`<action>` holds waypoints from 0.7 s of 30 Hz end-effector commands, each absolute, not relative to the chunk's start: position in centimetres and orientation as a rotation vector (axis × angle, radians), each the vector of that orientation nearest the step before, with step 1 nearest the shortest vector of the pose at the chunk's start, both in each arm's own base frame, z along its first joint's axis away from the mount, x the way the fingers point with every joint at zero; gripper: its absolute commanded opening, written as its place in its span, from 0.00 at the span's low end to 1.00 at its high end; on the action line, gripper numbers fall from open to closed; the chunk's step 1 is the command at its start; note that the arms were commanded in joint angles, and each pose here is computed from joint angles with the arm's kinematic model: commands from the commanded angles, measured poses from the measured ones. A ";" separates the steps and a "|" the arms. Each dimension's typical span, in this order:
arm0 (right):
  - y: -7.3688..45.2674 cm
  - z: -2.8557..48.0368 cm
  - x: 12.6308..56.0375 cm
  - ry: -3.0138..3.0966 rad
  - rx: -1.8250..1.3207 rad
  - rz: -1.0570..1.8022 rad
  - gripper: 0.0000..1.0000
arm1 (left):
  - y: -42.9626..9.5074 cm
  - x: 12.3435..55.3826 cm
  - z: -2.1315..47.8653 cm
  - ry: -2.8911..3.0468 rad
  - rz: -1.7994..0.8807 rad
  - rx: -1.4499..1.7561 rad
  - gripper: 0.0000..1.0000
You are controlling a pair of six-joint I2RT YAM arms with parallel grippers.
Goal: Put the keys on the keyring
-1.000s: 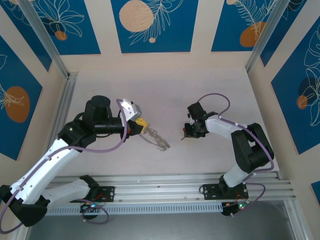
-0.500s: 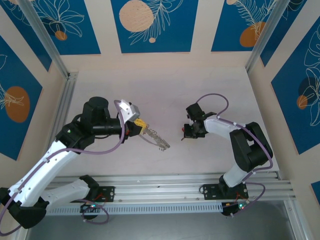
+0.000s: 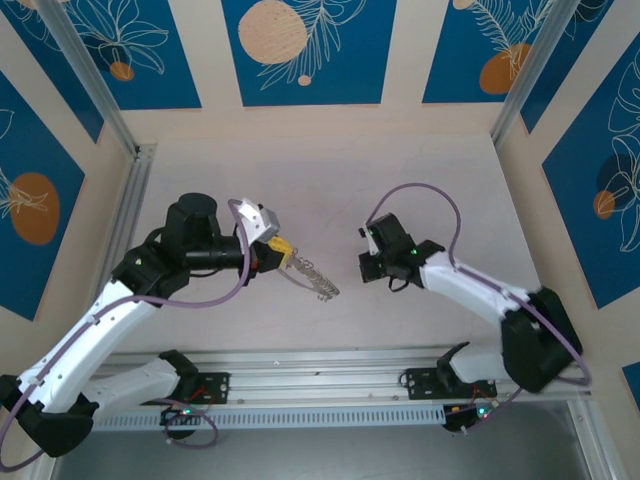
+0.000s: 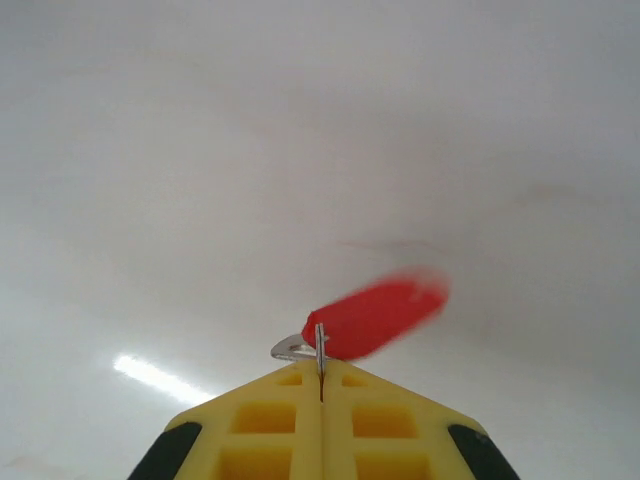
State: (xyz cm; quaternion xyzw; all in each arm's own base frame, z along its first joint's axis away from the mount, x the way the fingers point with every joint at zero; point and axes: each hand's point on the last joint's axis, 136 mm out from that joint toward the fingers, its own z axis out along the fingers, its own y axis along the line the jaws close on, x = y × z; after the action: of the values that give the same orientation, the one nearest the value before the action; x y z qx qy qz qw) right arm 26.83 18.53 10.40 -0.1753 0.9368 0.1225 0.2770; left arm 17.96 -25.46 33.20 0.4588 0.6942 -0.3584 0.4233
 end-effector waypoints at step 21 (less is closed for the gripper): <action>25.2 35.3 11.8 1.631 -1.120 1.288 0.00 | -23.8 20.2 37.1 1.653 -0.592 1.216 0.00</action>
State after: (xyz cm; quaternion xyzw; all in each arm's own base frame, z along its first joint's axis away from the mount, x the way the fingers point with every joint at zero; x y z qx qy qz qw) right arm 14.08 24.53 32.84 -0.4200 0.6687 0.4471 0.4203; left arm 20.40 -23.76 35.38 0.4826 0.7011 -0.2501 0.4615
